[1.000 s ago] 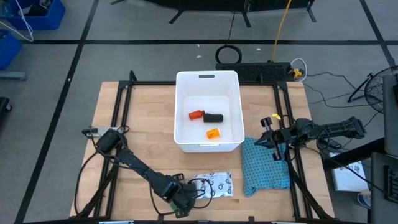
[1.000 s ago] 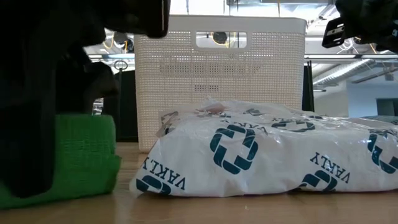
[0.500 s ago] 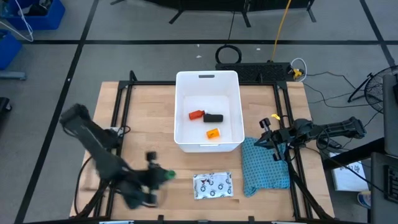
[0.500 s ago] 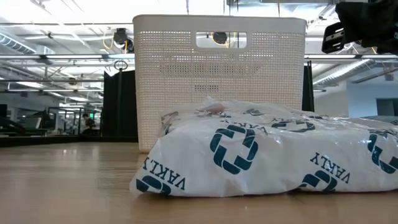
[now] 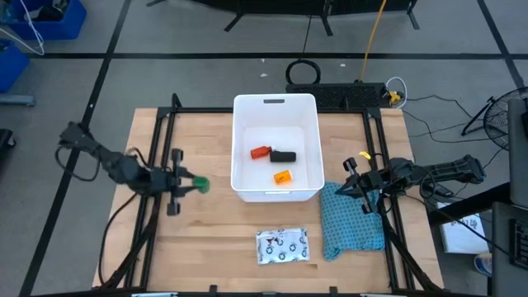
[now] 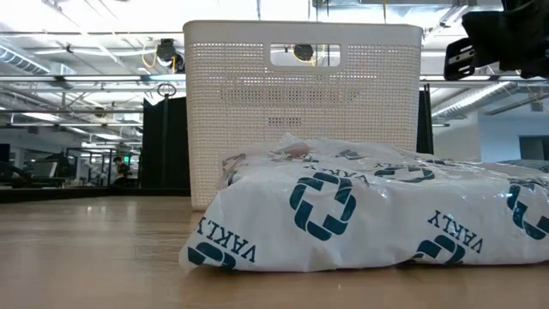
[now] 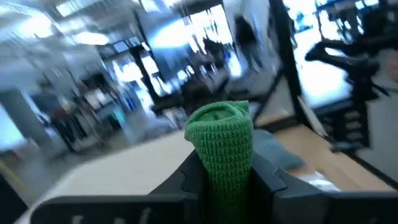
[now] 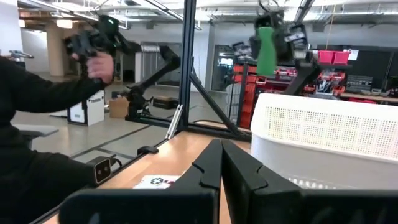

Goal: Pick & place medical supplies in basket/bin
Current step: Put the green bandage into the white bin

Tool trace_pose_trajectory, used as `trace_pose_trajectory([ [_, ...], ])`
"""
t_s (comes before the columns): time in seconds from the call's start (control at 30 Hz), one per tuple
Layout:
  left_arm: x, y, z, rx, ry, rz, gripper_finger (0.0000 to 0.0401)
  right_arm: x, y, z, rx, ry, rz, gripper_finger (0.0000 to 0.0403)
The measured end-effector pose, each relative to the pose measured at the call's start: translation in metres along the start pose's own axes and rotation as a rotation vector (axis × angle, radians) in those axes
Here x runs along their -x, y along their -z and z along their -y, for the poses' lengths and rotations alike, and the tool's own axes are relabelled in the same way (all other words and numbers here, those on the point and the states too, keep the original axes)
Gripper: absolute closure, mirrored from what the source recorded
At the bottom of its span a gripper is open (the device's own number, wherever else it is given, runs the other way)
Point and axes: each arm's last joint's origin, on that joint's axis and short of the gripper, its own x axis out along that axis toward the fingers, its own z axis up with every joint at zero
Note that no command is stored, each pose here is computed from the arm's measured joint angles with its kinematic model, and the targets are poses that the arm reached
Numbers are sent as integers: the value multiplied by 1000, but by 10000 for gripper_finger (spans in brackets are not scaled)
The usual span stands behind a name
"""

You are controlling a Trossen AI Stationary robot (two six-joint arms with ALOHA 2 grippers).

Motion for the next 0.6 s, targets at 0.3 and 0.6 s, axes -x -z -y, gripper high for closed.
trace_pose_trajectory([
  [0.3, 23, 71, -24, 107, -270, 66, 326, 0, -8, 0, 119, 7, 80, 403],
  [0.6, 26, 56, -57, 391, -504, 143, 333, 1, -15, 0, 194, 23, 152, 403],
])
